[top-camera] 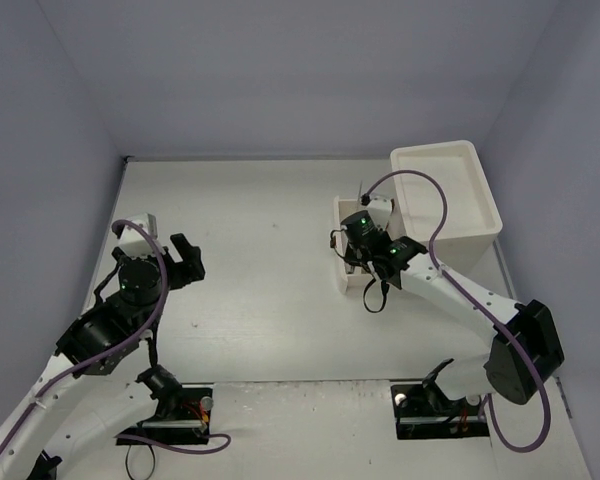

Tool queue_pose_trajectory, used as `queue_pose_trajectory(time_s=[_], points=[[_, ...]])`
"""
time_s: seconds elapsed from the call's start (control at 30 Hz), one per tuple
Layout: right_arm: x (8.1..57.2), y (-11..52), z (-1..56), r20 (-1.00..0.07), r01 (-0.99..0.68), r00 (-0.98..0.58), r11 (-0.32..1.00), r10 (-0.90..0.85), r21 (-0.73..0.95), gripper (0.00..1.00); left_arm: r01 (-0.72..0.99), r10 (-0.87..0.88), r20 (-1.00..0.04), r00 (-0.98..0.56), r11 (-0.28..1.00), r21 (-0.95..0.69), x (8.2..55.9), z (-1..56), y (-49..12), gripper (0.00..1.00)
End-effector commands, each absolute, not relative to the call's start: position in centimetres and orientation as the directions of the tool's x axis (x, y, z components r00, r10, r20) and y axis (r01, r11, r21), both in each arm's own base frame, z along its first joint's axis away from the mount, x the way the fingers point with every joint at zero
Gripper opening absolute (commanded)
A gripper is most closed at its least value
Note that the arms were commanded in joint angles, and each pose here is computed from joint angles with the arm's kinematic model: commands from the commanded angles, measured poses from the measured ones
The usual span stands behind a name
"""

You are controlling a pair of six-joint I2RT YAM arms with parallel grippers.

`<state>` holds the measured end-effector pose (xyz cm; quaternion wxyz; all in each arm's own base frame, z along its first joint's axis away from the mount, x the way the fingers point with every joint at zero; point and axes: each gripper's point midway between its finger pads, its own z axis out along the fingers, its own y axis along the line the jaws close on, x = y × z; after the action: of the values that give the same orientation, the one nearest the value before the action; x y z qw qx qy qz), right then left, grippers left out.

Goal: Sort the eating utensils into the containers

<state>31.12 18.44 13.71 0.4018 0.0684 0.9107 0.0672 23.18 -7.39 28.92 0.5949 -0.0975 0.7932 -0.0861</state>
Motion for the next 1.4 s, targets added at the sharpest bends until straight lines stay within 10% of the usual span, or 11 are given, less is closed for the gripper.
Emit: queue_pose_trajectory(time_s=[0.0,0.63,0.93,1.37], points=[[33.0,16.0,13.9,-0.747,0.229,-0.597,0.955,0.292,0.190,0.00,-0.130,-0.165,-0.949,-0.270,0.982,-0.134,22.1,27.3,-4.3,0.74],[35.1,15.4,8.9,-0.687,0.379,-0.611,0.907,0.394,0.183,0.00,-0.149,-0.118,-0.942,-0.314,0.986,-0.073,21.4,23.5,-3.4,0.74],[34.6,17.5,10.0,-0.699,0.293,-0.633,0.939,0.333,0.181,0.43,-0.120,-0.110,-0.940,-0.323,0.990,-0.074,21.6,23.3,-4.0,0.74],[34.9,18.5,27.4,-0.901,-0.094,-0.427,0.987,0.077,0.129,0.62,0.197,0.013,-0.920,-0.393,0.978,-0.070,24.6,22.8,-12.0,0.73]])
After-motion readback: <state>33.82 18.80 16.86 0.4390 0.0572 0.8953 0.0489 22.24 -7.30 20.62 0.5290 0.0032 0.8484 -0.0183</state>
